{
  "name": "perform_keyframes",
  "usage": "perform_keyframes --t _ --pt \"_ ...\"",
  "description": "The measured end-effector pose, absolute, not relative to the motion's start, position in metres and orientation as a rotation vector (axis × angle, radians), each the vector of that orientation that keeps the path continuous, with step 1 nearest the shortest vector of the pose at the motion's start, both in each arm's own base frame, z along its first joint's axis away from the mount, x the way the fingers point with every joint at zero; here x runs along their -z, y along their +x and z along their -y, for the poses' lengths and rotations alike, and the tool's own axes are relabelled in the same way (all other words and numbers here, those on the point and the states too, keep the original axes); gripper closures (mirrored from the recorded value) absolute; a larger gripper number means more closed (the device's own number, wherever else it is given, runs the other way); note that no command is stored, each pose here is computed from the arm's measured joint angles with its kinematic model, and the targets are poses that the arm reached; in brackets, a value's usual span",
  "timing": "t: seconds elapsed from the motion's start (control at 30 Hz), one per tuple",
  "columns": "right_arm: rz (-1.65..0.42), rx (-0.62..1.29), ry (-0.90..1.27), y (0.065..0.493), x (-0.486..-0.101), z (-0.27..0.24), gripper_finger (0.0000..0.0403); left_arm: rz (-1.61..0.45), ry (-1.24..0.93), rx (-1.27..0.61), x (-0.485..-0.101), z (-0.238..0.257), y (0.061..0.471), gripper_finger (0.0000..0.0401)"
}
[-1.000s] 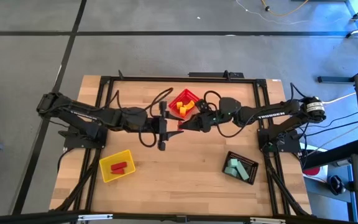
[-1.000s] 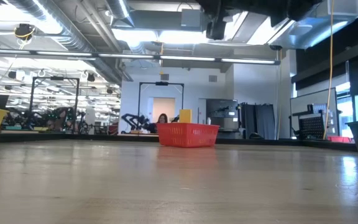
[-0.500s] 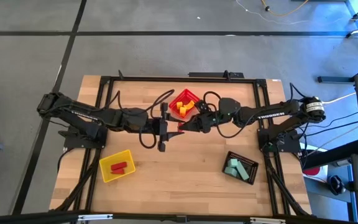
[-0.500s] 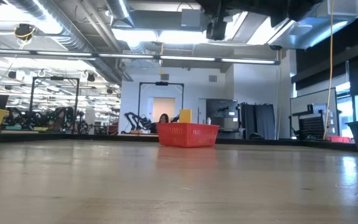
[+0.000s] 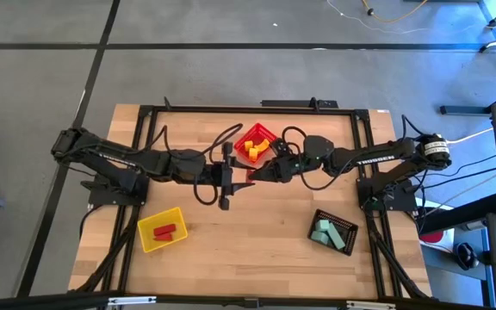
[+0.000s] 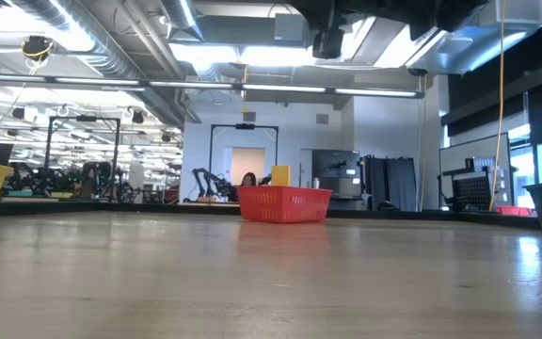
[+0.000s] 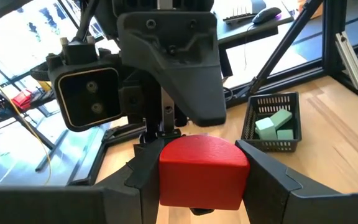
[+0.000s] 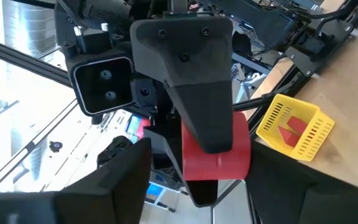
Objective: Sort & place blocks by color
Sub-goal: Put the red block into the yellow bin
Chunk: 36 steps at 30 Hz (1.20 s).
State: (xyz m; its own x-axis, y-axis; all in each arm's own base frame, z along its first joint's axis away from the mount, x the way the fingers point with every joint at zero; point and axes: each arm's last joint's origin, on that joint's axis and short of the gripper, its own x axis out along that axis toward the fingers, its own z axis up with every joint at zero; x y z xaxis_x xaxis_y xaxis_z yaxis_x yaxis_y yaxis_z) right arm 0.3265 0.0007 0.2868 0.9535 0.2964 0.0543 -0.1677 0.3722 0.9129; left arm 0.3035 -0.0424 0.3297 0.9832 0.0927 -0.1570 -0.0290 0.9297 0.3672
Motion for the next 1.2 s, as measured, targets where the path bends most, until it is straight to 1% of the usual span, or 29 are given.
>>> perform_keyframes --t 0.13,0.27,0.33,0.4,0.57,0.77,0.87,0.97,1.07,1.2 --pt "-0.136 -0.301 1.154 0.326 -0.286 0.002 0.0157 -0.172 0.371 -0.062 -0.33 0.042 0.303 0.024" --pt "-0.136 -0.281 1.142 0.326 -0.285 0.01 0.0156 -0.168 0.333 -0.068 -0.34 0.04 0.291 0.024" --pt "-0.141 -0.287 1.123 0.326 -0.285 0.014 0.0156 -0.216 0.316 -0.089 -0.341 0.038 0.281 0.024" --pt "-0.15 -0.298 1.102 0.325 -0.284 0.019 0.0156 -0.218 0.287 -0.11 -0.348 0.036 0.271 0.024" --pt "-0.164 -0.316 1.051 0.323 -0.283 0.031 0.0155 -0.266 0.143 -0.13 -0.359 0.03 0.238 0.024" --pt "-0.136 -0.283 0.979 0.322 -0.283 0.045 0.0154 -0.404 -0.02 -0.127 -0.359 0.031 0.196 0.024" --pt "-0.122 -0.259 0.971 0.32 -0.283 0.055 0.0154 -0.449 -0.09 -0.11 -0.358 0.036 0.179 0.024" --pt "-0.109 -0.244 0.939 0.315 -0.287 0.065 0.0154 -0.452 -0.145 -0.111 -0.351 0.042 0.168 0.024" --pt "-0.098 -0.174 0.867 0.299 -0.298 0.073 0.0154 -0.433 -0.211 -0.126 -0.339 0.046 0.157 0.024" --pt "-0.144 0.023 0.712 0.27 -0.311 0.072 0.0154 -0.352 -0.293 -0.15 -0.322 0.046 0.146 0.024"
